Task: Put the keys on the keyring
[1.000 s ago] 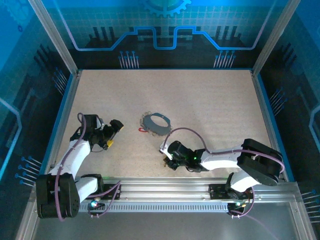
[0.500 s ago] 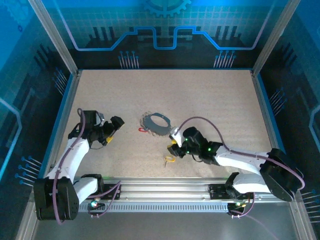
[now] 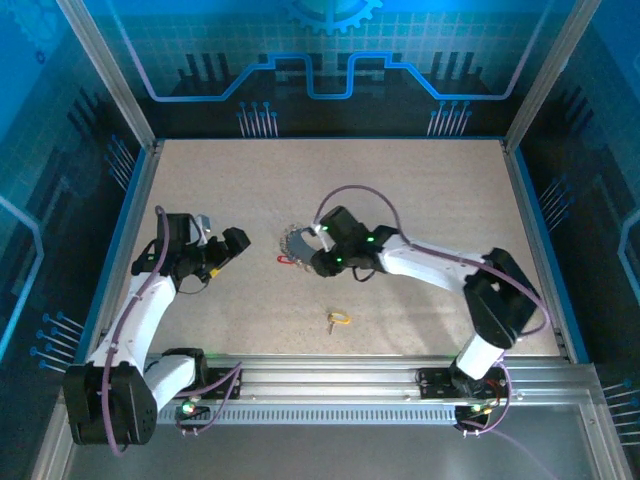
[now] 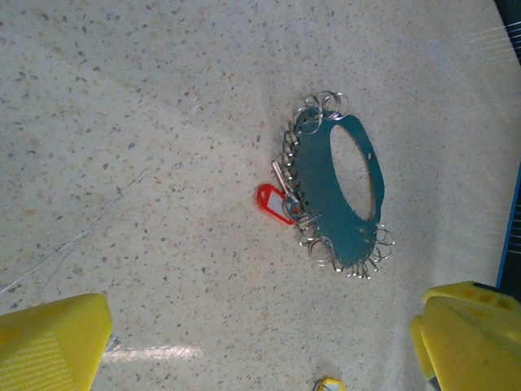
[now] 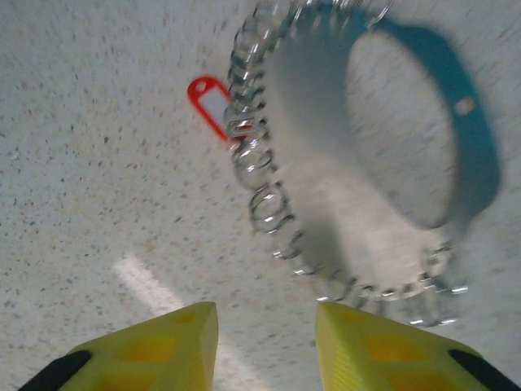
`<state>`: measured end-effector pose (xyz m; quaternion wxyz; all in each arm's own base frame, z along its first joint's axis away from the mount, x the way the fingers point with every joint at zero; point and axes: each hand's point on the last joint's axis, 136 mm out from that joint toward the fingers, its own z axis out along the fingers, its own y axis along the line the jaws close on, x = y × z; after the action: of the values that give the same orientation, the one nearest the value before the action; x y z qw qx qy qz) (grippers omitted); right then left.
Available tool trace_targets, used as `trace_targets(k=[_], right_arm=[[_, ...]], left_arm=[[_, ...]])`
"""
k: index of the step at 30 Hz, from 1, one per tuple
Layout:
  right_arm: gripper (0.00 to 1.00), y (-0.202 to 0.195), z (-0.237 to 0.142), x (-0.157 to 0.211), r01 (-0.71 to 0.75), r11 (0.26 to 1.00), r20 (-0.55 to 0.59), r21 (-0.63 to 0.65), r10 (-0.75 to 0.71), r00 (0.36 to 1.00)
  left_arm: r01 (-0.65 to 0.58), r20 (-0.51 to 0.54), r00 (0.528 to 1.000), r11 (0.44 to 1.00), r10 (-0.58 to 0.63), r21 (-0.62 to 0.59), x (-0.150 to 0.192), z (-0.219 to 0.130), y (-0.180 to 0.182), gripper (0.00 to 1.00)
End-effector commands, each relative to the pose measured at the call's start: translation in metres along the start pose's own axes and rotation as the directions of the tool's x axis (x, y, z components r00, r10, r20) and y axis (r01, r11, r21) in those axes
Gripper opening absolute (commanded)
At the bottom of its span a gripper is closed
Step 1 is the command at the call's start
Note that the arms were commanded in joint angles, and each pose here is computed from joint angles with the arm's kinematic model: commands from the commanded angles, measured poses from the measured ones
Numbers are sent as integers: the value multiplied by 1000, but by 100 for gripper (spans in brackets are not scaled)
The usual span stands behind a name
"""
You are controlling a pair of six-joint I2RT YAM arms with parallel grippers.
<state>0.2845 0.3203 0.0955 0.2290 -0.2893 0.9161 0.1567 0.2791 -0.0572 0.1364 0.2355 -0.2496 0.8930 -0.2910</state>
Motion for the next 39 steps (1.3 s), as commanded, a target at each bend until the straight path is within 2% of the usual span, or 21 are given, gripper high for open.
trace_targets(k=[1,6,14,19,23,27,30,33,39], right_arm=[[33,-4,13,25,-155,979,-153,133,174,973],[29,-8,29,20,-213,956,-168,203,248,954],[33,0,45,5,-135,964,-216,231,186,959],[31,-11,52,4,-82,945,-227,317,160,961],[32,-6,59,8,-78,955,-254,285,153,955],[31,-5,64,12,-56,955,-277,291,140,951],[30,-7,62,11,-52,950,-270,307,139,953],[28,-14,59,10,-32,936,-258,349,129,957],[21,-20,54,5,-31,924,-228,382,127,965]], left_arm=[[-21,-9,1000,999,21,-49,4,-2,8,99],[-23,-13,1000,999,23,-37,5,-3,6,99],[-18,-30,999,999,17,-32,7,0,6,99],[-13,-38,999,1000,12,-20,8,1,4,99],[-19,-30,999,999,17,-49,8,-1,9,99],[-14,-33,999,1000,13,-23,8,1,5,99],[-14,-36,999,999,12,-47,8,1,9,99],[-10,-37,999,1000,9,-20,8,2,5,99],[-16,-38,999,999,15,-41,8,1,8,99]])
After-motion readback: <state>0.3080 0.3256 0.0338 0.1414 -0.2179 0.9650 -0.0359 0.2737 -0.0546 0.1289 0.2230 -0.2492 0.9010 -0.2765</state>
